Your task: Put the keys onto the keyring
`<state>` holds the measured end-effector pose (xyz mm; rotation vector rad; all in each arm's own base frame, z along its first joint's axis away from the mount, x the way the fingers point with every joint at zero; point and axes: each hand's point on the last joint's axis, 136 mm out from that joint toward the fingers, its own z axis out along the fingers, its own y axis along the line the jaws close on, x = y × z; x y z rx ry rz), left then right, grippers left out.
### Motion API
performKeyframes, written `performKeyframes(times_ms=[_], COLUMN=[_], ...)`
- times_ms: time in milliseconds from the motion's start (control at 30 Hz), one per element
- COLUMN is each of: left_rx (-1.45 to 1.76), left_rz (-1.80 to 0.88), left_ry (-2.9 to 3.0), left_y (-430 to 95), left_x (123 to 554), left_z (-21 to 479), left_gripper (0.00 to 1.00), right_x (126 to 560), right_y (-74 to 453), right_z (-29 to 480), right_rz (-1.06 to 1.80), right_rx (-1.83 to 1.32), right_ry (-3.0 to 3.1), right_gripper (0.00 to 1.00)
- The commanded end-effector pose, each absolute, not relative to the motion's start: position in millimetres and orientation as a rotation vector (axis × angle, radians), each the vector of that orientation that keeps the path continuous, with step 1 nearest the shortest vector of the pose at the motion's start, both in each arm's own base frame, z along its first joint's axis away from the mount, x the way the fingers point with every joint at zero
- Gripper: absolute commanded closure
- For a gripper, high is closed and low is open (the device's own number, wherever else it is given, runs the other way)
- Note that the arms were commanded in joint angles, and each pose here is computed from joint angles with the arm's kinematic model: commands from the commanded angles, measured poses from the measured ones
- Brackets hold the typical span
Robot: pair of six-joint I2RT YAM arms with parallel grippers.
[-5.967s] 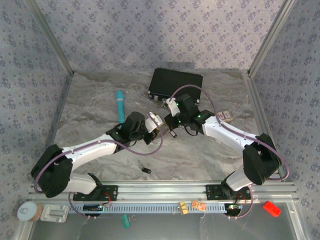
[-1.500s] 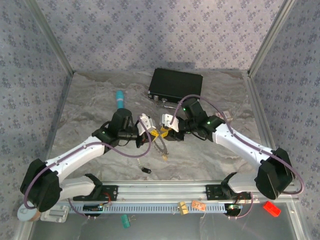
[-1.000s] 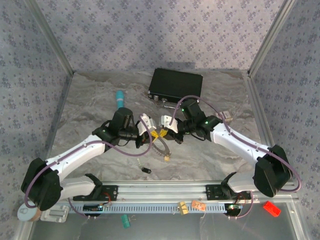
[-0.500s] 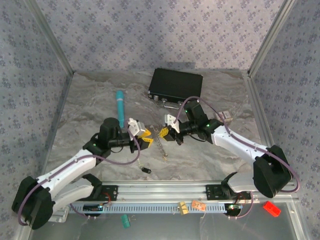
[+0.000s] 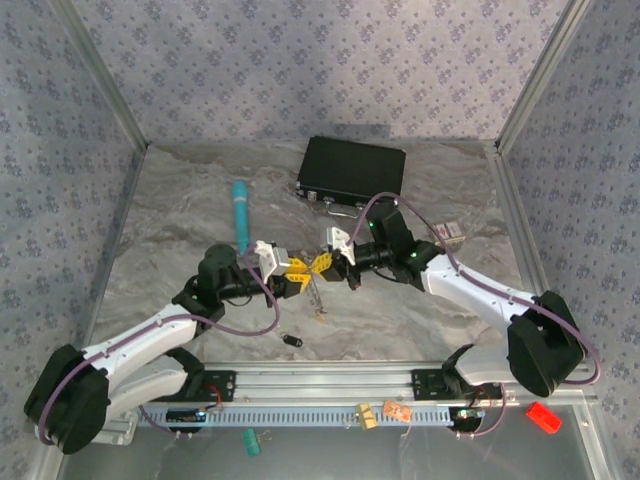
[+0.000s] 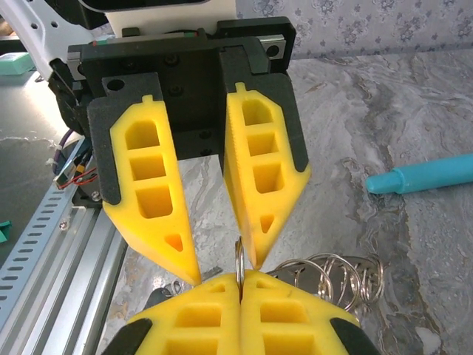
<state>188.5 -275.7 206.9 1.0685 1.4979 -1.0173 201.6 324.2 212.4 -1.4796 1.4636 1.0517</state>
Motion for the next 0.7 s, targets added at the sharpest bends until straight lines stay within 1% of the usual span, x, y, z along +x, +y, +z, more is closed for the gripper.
performKeyframes(times_ms=[0,33,100,300,367,400,433,467,533,600,667], left_rx=[1.073,1.070,1.070,1.087,1.084,1.084,1.086,1.084,1.063,1.014,0.958], left_rz=[-1.019,-1.018,-1.018,-1.011,-0.988,-0.972,-0.952,-0.919,-0.846,-0.782,-0.766], left_ry=[1.442,1.440,1.433,1.432,1.448,1.466,1.483,1.522,1.646,1.800,1.925], left_y=[-278,-277,-277,-276,-274,-273,-272,-269,-264,-257,-254], left_x=[186,186,185,182,184,185,187,191,202,213,219], left_z=[217,217,219,220,220,219,220,219,217,215,213], left_gripper=[0.74,0.76,0.83,1.00,1.00,1.00,1.00,1.00,1.00,1.00,1.00], right_x=[193,193,191,191,194,198,203,209,223,234,233], right_y=[328,328,330,330,328,326,323,319,307,294,288], right_z=[230,229,229,226,222,219,216,213,210,212,213], right_rz=[1.079,1.079,1.080,1.067,1.032,0.993,0.948,0.889,0.788,0.739,0.719], right_rx=[-1.480,-1.480,-1.485,-1.485,-1.483,-1.478,-1.473,-1.465,-1.428,-1.373,-1.364], right_ry=[1.391,1.394,1.392,1.404,1.430,1.452,1.472,1.501,1.554,1.610,1.636], right_gripper=[1.00,1.00,1.00,1.00,1.00,0.90,0.77,0.69,0.65,0.64,0.65])
